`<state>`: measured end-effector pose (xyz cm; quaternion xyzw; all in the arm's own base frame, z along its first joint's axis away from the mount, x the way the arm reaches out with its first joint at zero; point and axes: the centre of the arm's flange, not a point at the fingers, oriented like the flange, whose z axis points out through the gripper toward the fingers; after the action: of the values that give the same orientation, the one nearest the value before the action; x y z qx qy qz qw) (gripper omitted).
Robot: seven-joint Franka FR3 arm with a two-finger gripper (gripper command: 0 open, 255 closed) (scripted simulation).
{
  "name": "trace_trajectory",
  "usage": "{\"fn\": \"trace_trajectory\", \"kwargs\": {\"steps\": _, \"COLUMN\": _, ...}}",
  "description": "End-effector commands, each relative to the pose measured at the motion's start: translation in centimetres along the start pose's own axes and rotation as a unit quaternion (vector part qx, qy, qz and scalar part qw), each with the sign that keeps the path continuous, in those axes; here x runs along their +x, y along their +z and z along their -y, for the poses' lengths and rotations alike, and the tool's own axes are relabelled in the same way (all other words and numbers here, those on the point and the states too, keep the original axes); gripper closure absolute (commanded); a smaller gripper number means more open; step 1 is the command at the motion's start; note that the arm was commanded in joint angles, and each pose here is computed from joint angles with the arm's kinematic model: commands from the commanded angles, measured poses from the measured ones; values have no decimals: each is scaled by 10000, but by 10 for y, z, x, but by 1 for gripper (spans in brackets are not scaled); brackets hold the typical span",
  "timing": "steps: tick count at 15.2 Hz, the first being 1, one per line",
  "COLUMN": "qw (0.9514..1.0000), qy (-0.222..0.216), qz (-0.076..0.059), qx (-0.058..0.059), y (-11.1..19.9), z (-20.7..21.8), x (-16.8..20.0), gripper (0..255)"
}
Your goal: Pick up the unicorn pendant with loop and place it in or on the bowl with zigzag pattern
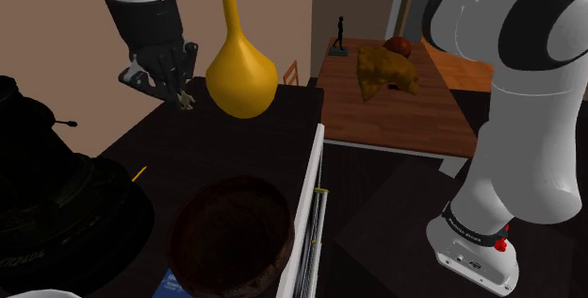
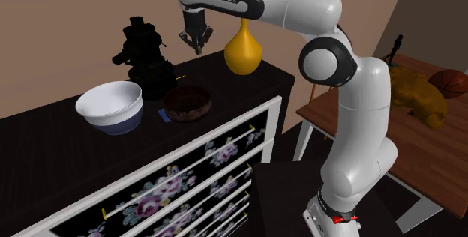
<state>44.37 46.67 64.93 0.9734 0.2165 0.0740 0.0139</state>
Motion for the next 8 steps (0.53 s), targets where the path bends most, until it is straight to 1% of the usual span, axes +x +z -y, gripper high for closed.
{"fn": "trace_trajectory", "kwargs": {"steps": 1, "qw": 10000, "qy": 1, "qz": 2, "qx": -3, "y": -3, "z": 16, "x": -22, "gripper": 255}}
{"fn": "trace_trajectory", "kwargs": {"steps": 8, "qw": 10000, "qy": 1, "qz": 2, "qx": -3, "y": -14, "z": 70, "x": -96, "gripper": 255}}
